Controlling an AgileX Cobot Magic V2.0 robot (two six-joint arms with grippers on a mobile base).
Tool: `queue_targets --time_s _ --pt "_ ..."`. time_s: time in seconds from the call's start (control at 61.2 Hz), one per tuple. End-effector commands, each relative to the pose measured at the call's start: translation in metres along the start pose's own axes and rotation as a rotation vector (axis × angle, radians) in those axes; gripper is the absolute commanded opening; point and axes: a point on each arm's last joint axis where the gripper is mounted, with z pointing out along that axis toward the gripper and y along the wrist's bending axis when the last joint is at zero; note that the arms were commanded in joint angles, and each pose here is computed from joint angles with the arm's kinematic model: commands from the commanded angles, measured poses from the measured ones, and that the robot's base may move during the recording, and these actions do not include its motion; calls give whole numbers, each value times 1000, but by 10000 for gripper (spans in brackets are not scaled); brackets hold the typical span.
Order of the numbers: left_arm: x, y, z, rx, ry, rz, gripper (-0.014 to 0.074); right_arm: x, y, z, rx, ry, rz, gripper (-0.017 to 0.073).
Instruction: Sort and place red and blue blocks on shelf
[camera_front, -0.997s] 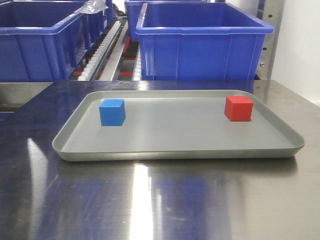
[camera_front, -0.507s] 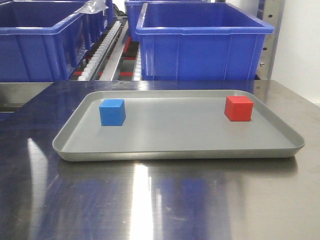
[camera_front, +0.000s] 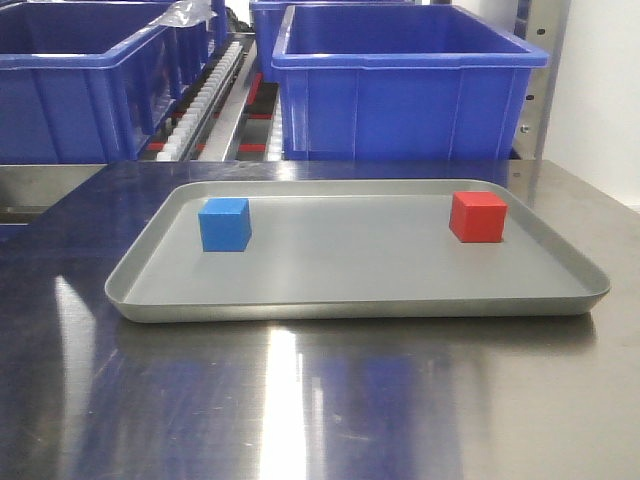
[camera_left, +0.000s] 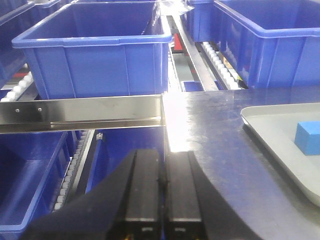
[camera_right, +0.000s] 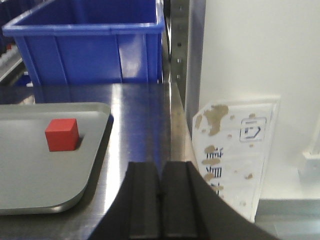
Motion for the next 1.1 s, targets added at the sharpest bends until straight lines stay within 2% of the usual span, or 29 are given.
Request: queue_targets --time_s 0.0,0.065,0.229,0.294,0.556,0.654,0.785,0.85,0.915,0.964,1.013,1.079 --pt "5 1 2 -15 -43 -17 147 -38 2 9 1 -80 -8 60" --pt "5 1 2 -15 -43 -17 147 -59 4 19 1 -59 -3 60" --pt "5 1 2 -15 -43 -17 147 -109 10 61 -6 78 115 60" --pt "5 1 2 -15 -43 -17 147 -126 14 78 -20 133 144 60" --pt "5 1 2 -15 -43 -17 147 -149 40 146 -115 385 121 60" --pt "5 1 2 -15 -43 -17 147 -141 54 167 -154 493 103 60" --pt "5 1 2 -15 -43 -17 147 -131 68 185 -192 568 83 69" --pt "5 1 2 -15 -43 -17 147 -124 74 192 -203 594 75 143" --pt "5 1 2 -15 -43 -17 147 -117 80 196 -218 615 67 291" --pt "5 1 2 -15 -43 -17 147 -114 83 198 -226 625 62 442" --pt "5 1 2 -15 -43 -17 147 -111 86 200 -232 635 58 540" --pt "5 1 2 -15 -43 -17 147 -109 88 201 -238 637 54 591"
